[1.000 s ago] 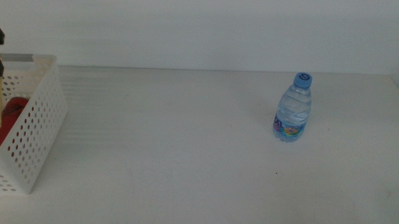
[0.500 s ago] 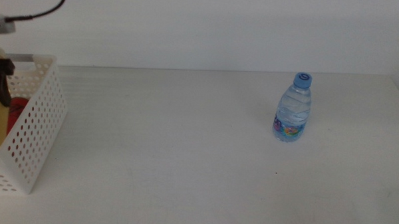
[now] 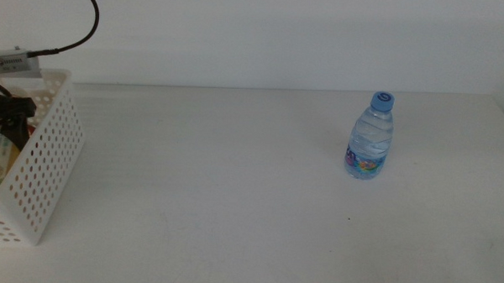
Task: Use arms to grab the bottles and put them into the dustbin to the left of the table.
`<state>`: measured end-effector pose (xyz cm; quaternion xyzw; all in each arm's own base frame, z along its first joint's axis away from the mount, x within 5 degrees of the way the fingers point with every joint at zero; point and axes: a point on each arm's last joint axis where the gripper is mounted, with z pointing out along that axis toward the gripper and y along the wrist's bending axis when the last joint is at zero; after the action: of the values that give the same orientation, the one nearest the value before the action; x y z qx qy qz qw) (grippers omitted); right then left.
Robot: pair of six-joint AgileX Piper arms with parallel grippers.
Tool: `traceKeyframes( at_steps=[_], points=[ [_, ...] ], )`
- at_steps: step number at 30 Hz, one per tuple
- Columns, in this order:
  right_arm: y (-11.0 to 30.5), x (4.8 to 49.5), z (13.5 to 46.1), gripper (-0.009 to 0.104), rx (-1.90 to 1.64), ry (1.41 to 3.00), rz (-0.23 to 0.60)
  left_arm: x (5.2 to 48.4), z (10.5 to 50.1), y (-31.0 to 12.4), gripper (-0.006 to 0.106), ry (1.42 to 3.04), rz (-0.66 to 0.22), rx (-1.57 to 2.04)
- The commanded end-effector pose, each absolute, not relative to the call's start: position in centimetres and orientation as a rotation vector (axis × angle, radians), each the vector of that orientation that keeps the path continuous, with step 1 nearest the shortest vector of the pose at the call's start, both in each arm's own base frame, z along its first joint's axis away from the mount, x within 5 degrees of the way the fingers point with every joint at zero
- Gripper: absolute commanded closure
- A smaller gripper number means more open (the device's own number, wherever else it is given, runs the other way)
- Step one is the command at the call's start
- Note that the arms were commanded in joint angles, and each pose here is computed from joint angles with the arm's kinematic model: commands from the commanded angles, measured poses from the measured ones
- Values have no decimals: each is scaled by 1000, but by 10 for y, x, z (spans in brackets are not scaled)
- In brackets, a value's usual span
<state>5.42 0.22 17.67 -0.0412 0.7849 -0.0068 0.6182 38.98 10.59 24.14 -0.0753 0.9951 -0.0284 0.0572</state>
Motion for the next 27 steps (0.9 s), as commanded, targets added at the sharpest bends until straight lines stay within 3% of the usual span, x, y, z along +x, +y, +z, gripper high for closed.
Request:
traceKeyframes(
  at_steps=[1,9,17,22,27],
  points=[
    [2,54,187,27,-97,1699,-32,381,273,102,74,2988,-89,-185],
    [2,54,187,27,-97,1699,-32,381,276,102,10,2984,-83,-169],
    [2,54,187,27,-97,1699,-32,373,304,98,10,2909,-90,-167],
    [2,54,187,27,-97,1699,-32,357,348,80,10,2747,-158,-102],
    [2,54,187,27,-97,1699,-32,333,396,30,10,2516,-188,162]
  ],
)
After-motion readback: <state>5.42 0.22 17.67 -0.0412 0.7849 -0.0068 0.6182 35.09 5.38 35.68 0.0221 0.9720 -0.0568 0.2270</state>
